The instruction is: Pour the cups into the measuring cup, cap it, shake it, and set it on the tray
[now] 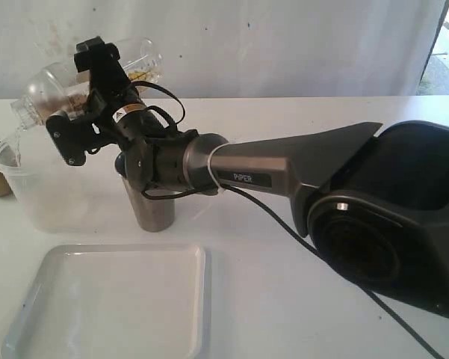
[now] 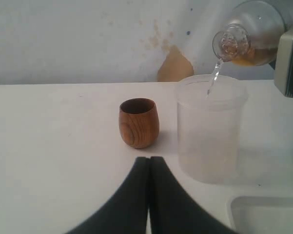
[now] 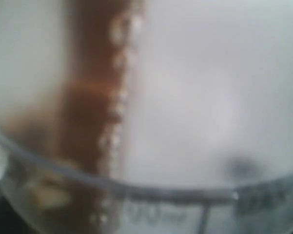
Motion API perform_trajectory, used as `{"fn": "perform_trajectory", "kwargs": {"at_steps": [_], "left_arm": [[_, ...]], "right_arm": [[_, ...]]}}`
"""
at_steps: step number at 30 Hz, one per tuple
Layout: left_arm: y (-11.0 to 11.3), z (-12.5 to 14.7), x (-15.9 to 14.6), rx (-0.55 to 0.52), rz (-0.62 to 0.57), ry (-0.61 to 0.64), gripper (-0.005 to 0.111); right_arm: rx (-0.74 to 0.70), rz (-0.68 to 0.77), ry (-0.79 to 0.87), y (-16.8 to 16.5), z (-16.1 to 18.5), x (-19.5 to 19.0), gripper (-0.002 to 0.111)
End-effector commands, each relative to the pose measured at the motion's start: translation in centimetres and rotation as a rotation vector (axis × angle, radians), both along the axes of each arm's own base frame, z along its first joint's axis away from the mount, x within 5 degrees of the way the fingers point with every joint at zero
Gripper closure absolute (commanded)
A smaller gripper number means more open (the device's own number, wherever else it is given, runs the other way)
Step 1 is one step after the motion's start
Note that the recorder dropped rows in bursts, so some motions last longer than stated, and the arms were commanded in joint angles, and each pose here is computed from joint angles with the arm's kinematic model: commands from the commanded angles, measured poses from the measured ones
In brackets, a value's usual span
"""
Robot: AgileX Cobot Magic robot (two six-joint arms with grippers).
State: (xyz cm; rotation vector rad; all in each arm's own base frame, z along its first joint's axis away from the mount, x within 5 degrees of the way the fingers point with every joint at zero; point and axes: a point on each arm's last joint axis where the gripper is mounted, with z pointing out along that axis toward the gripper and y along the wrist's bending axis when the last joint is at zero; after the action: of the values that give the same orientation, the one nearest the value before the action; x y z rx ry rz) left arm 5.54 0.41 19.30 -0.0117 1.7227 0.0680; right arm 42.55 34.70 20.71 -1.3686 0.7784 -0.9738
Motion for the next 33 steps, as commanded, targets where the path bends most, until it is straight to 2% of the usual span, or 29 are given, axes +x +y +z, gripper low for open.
{"fn": "perform_trajectory", "kwargs": {"at_steps": [1, 14, 33], "left_arm": [[0.0, -0.1, 0.0, 0.002, -0.003, -0.004, 0.107], [0.0, -0.1, 0.0, 0.002, -0.003, -0.004, 0.107], [0.0, -0.1, 0.0, 0.002, -0.003, -0.004, 0.107]], "right_arm": [[0.017, -0.035, -0.072, -0.4, 1.4, 0.2, 0.108], [0.119, -0.112, -0.056, -1.2, 2.0, 0.6, 0.108], [0.045, -0.076, -0.144, -1.5, 2.7, 1.1, 0.108]]}}
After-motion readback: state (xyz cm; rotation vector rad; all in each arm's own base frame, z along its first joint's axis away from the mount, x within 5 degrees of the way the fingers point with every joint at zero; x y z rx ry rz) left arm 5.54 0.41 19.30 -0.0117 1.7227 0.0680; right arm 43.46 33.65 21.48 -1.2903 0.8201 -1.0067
